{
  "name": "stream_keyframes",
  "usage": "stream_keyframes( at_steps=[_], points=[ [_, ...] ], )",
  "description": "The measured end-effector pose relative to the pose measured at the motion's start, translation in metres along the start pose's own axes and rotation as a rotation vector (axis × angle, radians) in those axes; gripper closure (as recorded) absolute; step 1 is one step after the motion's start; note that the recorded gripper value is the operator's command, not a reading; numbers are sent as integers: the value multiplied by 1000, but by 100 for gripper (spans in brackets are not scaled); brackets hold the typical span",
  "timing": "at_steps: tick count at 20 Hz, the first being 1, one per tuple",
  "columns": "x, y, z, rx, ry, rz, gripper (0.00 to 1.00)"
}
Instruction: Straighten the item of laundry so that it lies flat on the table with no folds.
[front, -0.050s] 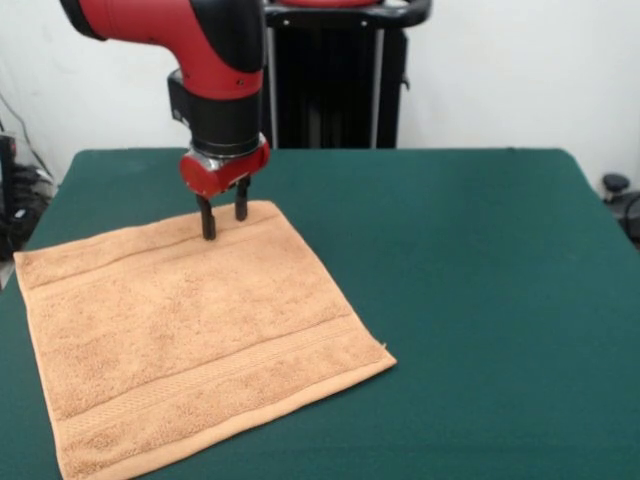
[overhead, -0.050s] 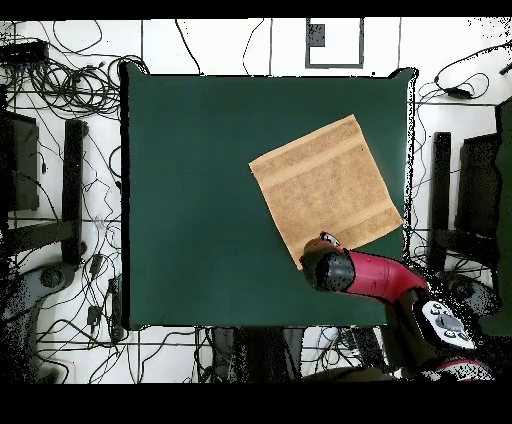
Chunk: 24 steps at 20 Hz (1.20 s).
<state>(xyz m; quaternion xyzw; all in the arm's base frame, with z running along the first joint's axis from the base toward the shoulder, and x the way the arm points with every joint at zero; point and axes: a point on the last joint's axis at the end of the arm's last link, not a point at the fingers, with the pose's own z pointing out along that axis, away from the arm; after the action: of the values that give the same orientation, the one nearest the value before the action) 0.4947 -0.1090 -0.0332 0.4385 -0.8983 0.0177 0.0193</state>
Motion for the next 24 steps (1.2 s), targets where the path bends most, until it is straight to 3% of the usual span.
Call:
stream_keyframes(
  at_steps=[24],
  points=[
    [2, 1, 5, 7, -14, 59, 0]
  ],
)
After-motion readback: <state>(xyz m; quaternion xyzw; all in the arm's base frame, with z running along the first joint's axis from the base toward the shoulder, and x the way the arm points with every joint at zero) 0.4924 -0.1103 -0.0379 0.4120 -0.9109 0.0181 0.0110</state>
